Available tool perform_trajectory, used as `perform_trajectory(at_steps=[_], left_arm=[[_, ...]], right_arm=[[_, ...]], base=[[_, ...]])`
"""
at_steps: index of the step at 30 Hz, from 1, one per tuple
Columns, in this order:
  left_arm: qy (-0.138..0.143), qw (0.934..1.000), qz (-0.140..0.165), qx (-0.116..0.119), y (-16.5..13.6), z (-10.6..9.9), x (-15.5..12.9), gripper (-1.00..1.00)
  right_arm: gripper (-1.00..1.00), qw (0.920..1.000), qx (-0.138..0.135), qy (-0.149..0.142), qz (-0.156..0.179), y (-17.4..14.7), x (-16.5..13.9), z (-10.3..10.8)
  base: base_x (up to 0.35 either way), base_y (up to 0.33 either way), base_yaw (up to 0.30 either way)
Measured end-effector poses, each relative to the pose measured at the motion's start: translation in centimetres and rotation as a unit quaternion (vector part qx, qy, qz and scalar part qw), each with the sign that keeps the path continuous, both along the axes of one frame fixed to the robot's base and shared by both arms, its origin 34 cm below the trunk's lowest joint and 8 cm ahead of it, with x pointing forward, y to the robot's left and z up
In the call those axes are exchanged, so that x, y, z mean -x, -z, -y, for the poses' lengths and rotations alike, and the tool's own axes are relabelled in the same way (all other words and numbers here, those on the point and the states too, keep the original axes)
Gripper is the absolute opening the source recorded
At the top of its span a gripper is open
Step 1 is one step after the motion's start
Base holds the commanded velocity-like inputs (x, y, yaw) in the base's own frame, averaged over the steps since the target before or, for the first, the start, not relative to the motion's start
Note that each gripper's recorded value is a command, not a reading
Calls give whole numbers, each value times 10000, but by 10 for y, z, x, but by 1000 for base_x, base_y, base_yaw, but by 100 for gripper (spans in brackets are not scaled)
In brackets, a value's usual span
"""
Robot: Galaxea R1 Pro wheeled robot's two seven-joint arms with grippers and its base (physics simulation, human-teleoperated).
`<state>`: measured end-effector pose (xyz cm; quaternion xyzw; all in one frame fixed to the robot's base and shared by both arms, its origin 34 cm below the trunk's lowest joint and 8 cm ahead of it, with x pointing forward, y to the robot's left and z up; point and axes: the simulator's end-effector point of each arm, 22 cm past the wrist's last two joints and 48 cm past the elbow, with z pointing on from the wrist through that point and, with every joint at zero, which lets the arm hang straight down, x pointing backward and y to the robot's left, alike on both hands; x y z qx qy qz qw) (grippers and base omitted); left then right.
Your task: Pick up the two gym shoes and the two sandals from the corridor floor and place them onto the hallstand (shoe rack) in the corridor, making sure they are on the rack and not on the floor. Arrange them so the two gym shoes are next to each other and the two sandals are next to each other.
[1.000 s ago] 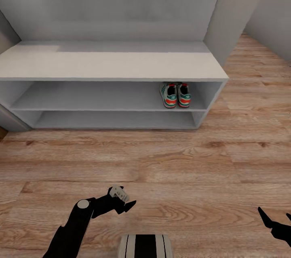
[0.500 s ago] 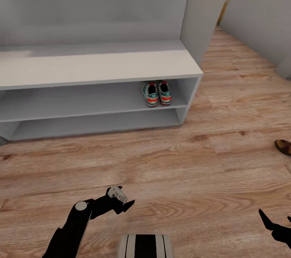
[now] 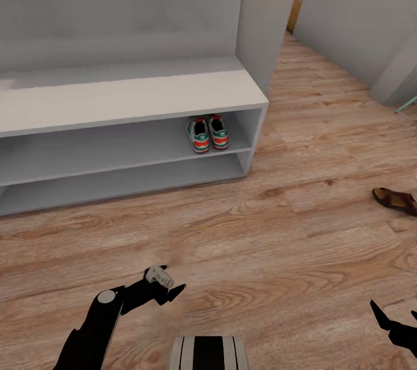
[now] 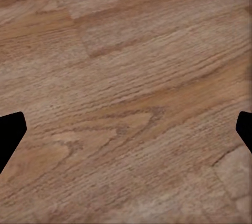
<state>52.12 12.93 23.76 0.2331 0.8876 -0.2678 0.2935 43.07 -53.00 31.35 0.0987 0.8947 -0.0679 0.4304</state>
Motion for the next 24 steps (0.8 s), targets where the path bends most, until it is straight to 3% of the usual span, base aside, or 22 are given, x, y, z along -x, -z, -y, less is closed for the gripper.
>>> perform_trajectory(at_steps=[9, 12, 13, 17, 18, 23, 24], left_arm=[[-431, 9986, 285, 75, -9, -47, -14, 100], [-606, 9972, 425, 113, -15, -72, -20, 100], [-607, 9972, 427, 114, -15, -73, -21, 100], [-889, 9935, 684, 198, -27, -100, -32, 100], [-890, 9935, 685, 198, -27, -100, -32, 100], [-1074, 9907, 823, 171, -32, -119, -37, 100], [-1076, 9906, 824, 170, -32, -119, -37, 100]], right_arm=[[100, 10000, -22, -13, -96, 6, 5, 0], [100, 9996, 113, -51, -258, 10, 8, 6], [100, 9996, 116, -51, -260, 11, 8, 6], [100, 9963, 610, -45, -609, 18, 5, 21], [100, 9962, 616, -44, -613, 18, 5, 21], [100, 9860, 1275, 223, -1053, 24, 0, 47], [100, 9859, 1279, 225, -1056, 24, 0, 47]], base=[[0, 0, -20], [0, 0, -6], [0, 0, -4], [0, 0, -3], [0, 0, -2], [0, 0, -1], [0, 0, 0]])
